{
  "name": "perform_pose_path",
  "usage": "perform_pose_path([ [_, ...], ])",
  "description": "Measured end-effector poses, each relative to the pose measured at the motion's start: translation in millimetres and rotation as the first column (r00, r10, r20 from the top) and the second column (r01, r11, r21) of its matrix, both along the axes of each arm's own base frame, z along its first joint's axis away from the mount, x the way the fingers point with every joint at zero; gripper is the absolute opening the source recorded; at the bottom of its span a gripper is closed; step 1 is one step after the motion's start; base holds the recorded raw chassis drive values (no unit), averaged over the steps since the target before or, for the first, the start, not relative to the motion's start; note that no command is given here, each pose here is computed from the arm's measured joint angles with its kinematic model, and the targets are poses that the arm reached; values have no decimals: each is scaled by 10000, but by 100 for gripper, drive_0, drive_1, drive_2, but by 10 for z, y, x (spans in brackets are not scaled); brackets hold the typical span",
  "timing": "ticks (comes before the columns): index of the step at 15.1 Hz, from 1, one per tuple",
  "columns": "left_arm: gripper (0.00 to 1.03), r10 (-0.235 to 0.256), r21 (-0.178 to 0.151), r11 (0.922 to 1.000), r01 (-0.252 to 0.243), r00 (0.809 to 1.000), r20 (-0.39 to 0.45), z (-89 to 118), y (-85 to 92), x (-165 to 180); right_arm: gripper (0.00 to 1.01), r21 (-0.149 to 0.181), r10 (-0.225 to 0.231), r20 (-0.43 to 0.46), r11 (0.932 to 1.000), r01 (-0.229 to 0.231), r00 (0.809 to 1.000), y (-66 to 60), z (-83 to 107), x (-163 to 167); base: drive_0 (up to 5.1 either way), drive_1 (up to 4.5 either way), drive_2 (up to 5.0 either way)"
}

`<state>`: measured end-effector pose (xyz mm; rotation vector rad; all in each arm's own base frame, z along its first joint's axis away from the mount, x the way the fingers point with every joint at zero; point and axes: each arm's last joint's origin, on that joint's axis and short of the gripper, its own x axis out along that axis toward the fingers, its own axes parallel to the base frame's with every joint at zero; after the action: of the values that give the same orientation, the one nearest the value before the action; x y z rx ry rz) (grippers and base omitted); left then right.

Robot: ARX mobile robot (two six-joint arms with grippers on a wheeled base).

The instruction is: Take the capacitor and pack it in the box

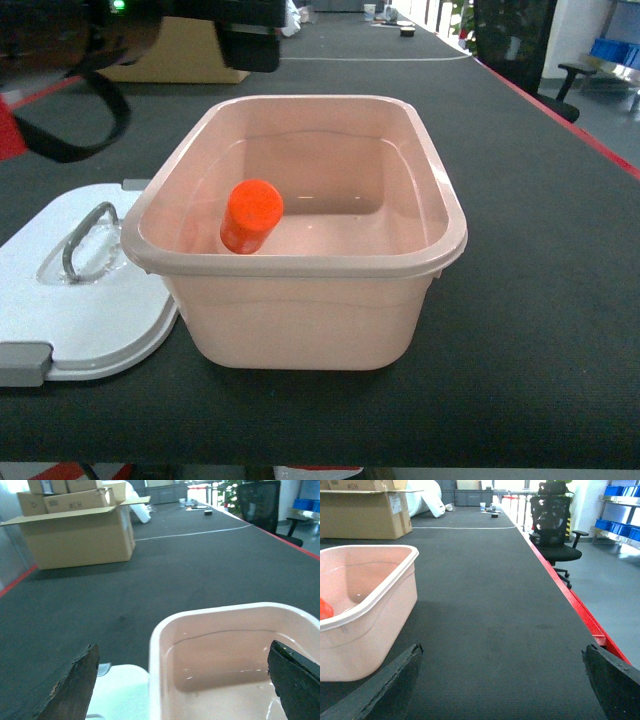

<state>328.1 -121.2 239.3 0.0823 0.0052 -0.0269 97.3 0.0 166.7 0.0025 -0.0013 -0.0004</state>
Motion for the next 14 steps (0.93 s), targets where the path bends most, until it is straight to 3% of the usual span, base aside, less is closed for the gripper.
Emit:
perform_pose_path([
  [2,98,964,32,9953,-964,9953,-103,-7,437,-188,98,0,0,0,10000,0,10000,0,0,0,0,0,0],
  [3,98,1516,7,9884,-1516,9884,-48,-4,722,-313,98,0,0,-4,10000,0,10000,0,0,0,0,0,0],
  [4,98,2157,-13,9765,-2157,9765,13,-31,1014,-435,98,0,0,-4,10000,0,10000,0,0,0,0,0,0],
  [5,98,2558,15,9667,-2558,9666,-179,-103,1211,-496,98,0,0,0,10000,0,10000,0,0,0,0,0,0],
  [6,98,3045,-58,9523,-3053,9509,-554,-243,1434,-532,98,0,0,0,10000,0,10000,0,0,0,0,0,0],
  [7,98,2996,-144,9533,-3017,9505,-822,-346,1501,-508,98,0,0,-4,10000,0,10000,0,0,0,0,0,0],
  [9,98,2429,-321,9680,-2489,9615,-1284,-543,1450,-402,98,0,0,0,10000,0,10000,0,0,0,0,0,0],
  [11,98,2072,-289,9763,-2145,9649,-1611,-685,1390,-242,98,0,-4,-4,10000,4,10000,0,0,0,0,0,0],
  [14,98,2041,-269,9769,-2119,9631,-1753,-795,1397,-48,98,0,0,0,10000,0,10000,0,0,0,0,0,0],
])
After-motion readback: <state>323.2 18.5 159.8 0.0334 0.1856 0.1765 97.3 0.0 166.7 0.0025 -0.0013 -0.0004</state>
